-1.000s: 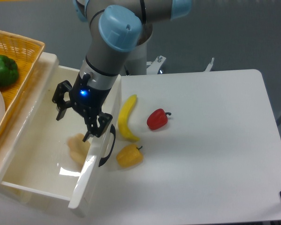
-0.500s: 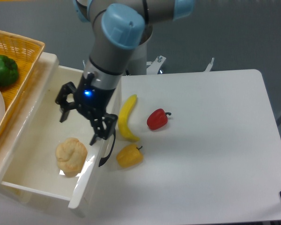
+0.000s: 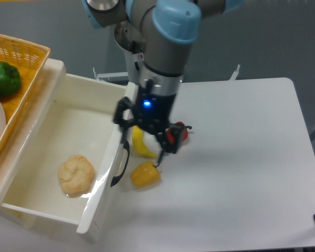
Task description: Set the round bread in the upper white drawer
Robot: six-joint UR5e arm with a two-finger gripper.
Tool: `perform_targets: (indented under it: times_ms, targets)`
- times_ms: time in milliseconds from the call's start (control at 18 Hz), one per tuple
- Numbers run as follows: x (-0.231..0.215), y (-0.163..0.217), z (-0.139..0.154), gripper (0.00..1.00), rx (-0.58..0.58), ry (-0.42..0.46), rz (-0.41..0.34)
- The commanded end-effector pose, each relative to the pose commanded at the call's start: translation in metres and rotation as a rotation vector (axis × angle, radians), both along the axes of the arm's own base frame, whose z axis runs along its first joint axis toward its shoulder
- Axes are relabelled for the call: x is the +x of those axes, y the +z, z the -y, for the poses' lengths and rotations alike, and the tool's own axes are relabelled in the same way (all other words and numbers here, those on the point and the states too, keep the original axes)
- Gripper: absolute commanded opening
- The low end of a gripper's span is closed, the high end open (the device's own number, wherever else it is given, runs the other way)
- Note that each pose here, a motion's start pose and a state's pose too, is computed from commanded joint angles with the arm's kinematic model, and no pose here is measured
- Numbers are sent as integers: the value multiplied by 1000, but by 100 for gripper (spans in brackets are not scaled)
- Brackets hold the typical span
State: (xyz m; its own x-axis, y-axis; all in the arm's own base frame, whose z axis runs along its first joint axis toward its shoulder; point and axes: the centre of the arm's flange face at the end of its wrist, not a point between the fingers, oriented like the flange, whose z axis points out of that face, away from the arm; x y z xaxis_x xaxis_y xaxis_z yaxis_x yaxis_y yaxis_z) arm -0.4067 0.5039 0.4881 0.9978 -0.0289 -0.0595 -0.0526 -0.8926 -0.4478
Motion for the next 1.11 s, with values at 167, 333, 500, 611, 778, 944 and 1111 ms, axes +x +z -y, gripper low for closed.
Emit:
perform_targets:
  times_ms: [167, 333, 500, 611, 778, 944, 1111]
  targets:
    - [-42, -25, 17, 100, -3, -6, -32]
    - [-82, -61, 36, 100, -39, -77, -52]
    - [-120, -98, 55, 100, -65, -147, -79]
    - [-137, -117, 64, 100, -84, -193, -97]
    - [-153, -151, 73, 100, -188, -268, -120]
    - [-163, -172, 79, 100, -288, -294, -134]
    - [-181, -197, 93, 100, -359, -353, -139]
